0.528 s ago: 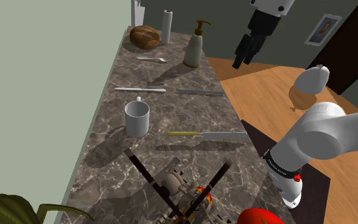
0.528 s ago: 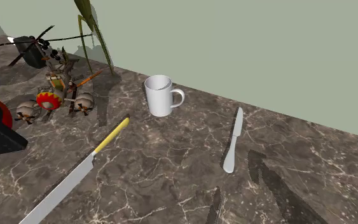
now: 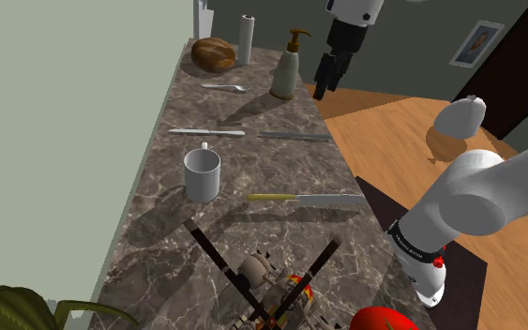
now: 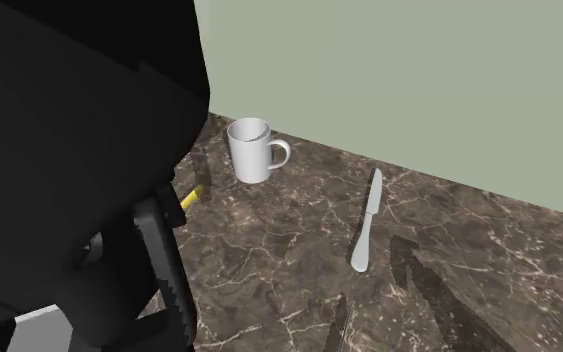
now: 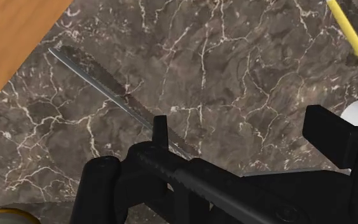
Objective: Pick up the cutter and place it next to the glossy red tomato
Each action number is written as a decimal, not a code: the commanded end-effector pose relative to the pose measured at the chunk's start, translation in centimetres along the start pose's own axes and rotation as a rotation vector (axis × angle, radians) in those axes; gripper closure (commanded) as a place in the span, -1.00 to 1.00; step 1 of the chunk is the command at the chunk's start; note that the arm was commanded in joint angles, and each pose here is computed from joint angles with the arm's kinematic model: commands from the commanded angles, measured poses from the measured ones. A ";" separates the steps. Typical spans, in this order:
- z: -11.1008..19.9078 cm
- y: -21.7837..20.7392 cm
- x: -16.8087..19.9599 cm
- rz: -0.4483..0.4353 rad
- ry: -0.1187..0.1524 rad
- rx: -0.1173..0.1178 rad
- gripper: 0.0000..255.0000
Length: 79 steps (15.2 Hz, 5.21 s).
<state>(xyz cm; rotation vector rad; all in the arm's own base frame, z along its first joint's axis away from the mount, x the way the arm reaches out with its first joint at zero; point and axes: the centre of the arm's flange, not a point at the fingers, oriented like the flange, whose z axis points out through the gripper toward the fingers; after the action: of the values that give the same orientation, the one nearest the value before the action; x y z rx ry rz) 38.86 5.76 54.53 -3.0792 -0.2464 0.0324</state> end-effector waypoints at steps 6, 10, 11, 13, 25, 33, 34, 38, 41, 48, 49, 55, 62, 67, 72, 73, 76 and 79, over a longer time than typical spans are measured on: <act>4.0 -1.7 9.2 -0.175 -0.053 -0.025 -1.00; 6.3 -3.2 14.2 -0.274 -0.084 -0.039 -1.00; 6.9 -3.7 15.4 -0.299 -0.091 -0.043 -1.00; 8.2 -4.7 17.8 -0.348 -0.107 -0.050 -1.00; 16.7 -12.7 30.3 -0.645 -0.198 -0.092 -1.00; 20.7 -13.2 30.8 -0.674 -0.207 -0.096 -1.00; 21.5 -13.1 30.7 -0.674 -0.207 -0.096 -1.00; 21.5 -13.1 30.7 -0.674 -0.207 -0.096 -1.00; 21.5 -13.1 30.7 -0.674 -0.207 -0.096 -1.00; 21.5 -12.9 30.6 -0.674 -0.207 -0.096 1.00; 21.4 -12.9 30.6 -0.674 -0.207 -0.096 1.00; 19.9 -13.2 30.7 -0.674 -0.207 -0.096 1.00; 16.2 -13.4 30.6 -0.674 -0.207 -0.096 1.00; 13.6 -13.5 30.6 -0.674 -0.207 -0.096 1.00; 11.0 -13.6 30.5 -0.674 -0.207 -0.096 1.00; 10.4 -13.7 30.5 -0.674 -0.207 -0.096 1.00; 8.9 -13.8 30.5 -0.674 -0.207 -0.096 1.00; 7.3 -13.8 30.4 -0.674 -0.207 -0.096 1.00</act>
<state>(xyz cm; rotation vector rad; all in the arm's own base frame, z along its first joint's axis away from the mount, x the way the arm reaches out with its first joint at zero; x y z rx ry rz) 66.43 24.47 46.93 -2.9026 -1.3000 0.3130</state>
